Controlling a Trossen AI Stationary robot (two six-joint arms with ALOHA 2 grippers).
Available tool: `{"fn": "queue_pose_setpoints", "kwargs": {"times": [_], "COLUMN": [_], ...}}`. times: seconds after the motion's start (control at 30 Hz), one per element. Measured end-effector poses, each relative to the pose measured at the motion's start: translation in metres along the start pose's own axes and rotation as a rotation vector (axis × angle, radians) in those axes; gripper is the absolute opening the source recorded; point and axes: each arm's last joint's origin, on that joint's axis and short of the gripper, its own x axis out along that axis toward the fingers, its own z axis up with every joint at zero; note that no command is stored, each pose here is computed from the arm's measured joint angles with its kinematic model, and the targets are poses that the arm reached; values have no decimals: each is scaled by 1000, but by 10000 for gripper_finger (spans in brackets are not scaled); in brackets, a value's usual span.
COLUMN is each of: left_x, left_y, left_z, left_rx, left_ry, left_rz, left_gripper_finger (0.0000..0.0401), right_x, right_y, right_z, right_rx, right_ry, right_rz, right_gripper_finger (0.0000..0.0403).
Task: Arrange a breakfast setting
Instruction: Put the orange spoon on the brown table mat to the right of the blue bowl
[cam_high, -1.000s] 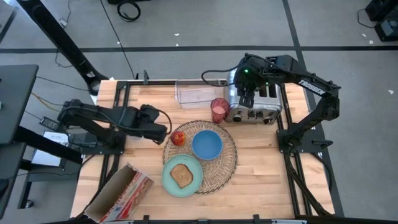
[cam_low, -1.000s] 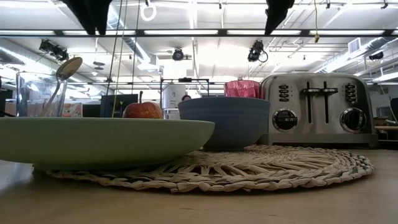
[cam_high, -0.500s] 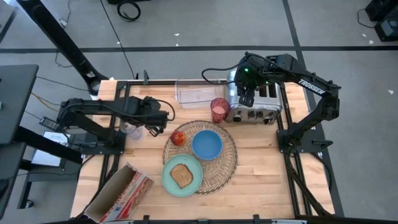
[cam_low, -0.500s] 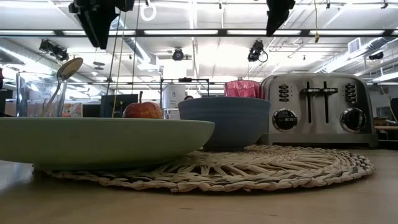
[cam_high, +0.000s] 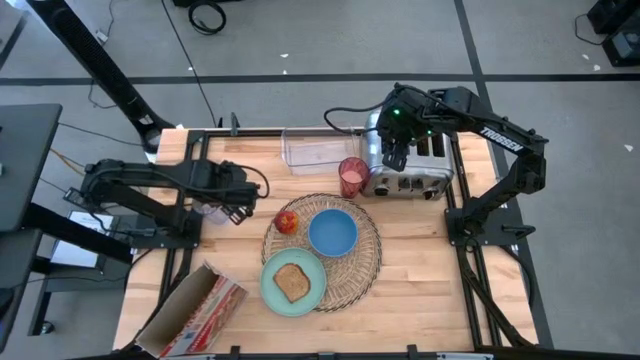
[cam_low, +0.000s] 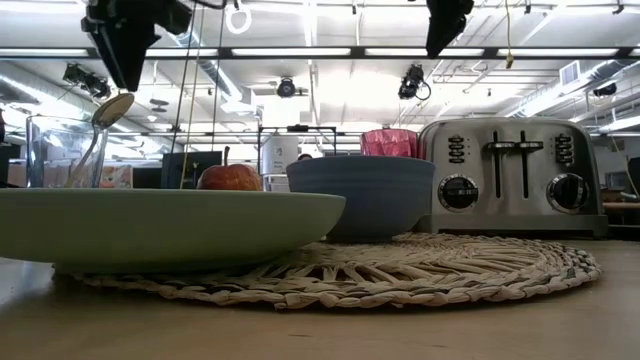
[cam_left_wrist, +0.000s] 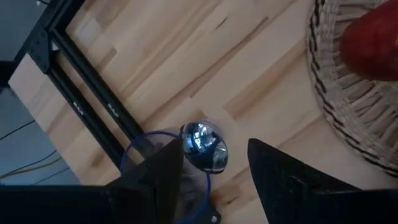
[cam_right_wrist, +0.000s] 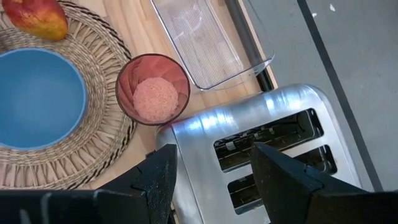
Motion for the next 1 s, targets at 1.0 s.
{"fn": "queue_pose_setpoints", "kwargs": {"times": [1.0], "left_x": [33], "left_y": [1], "left_z": [-5], "left_rx": [-221], "left_ry": [-15], "left_rz": [148], "left_gripper_finger": [131], "right_x": [0], "right_y": [1], "right_z": [4], "right_rx": [56], "right_ry": [-45], "right_rz": [7], "right_gripper_finger": [210]}}
